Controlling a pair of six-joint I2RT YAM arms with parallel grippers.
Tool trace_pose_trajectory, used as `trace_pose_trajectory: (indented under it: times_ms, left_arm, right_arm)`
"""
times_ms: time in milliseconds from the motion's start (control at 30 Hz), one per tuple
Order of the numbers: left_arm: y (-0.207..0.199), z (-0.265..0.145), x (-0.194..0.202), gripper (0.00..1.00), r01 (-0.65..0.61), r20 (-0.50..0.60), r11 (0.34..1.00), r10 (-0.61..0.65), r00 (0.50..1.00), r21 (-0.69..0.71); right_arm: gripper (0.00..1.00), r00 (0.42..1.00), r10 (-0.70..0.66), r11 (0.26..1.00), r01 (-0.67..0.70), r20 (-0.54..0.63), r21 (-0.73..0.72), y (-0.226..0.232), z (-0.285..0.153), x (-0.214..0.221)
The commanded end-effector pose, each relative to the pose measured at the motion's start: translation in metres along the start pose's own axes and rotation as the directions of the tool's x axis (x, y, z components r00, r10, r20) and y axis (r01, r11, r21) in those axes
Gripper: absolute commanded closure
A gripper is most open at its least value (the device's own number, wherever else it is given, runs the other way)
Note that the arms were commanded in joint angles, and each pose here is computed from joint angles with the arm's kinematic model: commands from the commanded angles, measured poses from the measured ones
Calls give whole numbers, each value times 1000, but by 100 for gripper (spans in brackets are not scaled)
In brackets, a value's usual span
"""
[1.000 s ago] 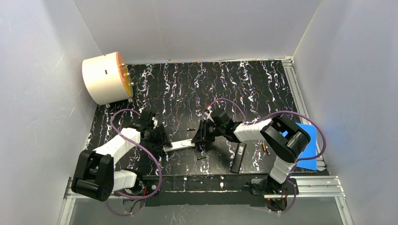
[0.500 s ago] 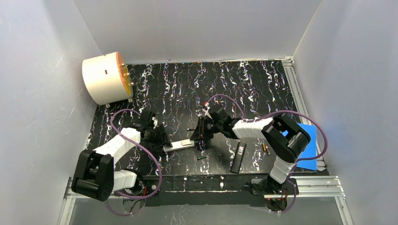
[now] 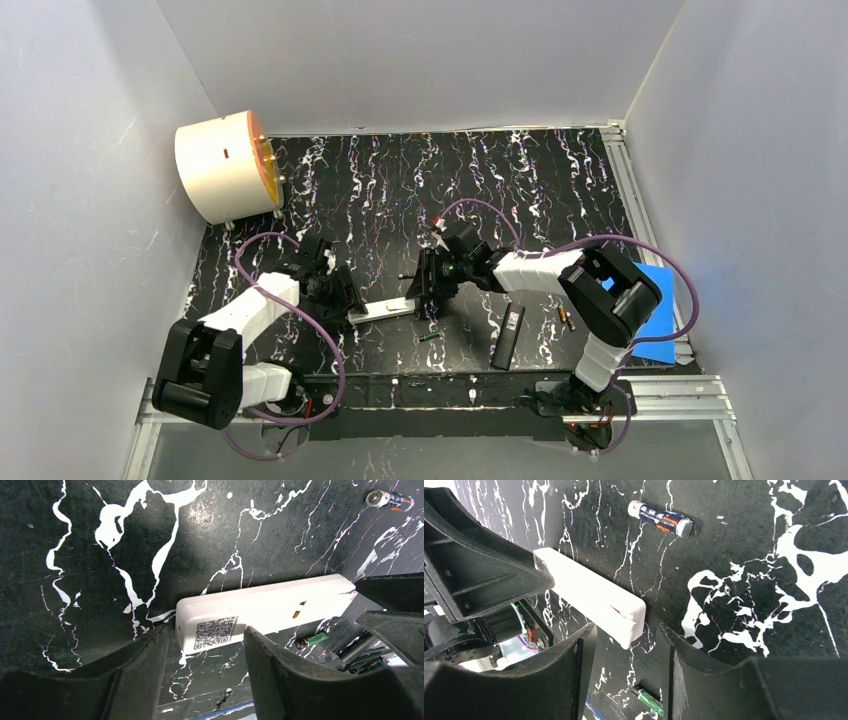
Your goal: Load the batteries into the remote control
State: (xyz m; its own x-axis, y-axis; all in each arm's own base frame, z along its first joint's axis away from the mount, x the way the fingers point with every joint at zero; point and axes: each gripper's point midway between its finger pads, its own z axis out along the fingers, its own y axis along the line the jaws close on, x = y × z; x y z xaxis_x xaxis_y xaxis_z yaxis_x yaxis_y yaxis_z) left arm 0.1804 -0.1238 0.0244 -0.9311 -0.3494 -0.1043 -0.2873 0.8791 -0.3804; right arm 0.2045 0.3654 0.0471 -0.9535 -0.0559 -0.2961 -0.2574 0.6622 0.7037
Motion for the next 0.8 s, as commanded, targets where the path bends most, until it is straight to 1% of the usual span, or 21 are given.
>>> trace_pose_trajectory:
  times_ms: [0, 133, 233, 400, 600, 767]
  left_arm:
    - [7, -1, 4, 44, -3, -16, 999, 3, 1000, -32]
    - [8, -1, 5, 44, -2, -19, 999, 2, 1000, -34]
    - [8, 0, 5, 44, -1, -19, 999, 0, 1000, -34]
    - [8, 0, 5, 44, 0, -18, 999, 0, 1000, -32]
    - [7, 0, 4, 44, 1, -20, 1000, -2, 1000, -30]
    - [6, 0, 4, 44, 1, -22, 999, -1, 1000, -32]
  right_arm:
    - [43, 999, -41, 999, 41, 16, 4, 6, -1, -12]
    - [42, 998, -61, 998, 61, -13, 25, 3, 4, -9]
    - [38, 996, -82, 996, 83, -29, 24, 3, 8, -8]
    - [39, 989, -124, 990, 128, -76, 53, 0, 15, -1]
    - [39, 969, -210, 968, 225, -132, 109, -14, 14, 8]
    - [39, 939, -289, 932, 321, -188, 169, -29, 14, 10]
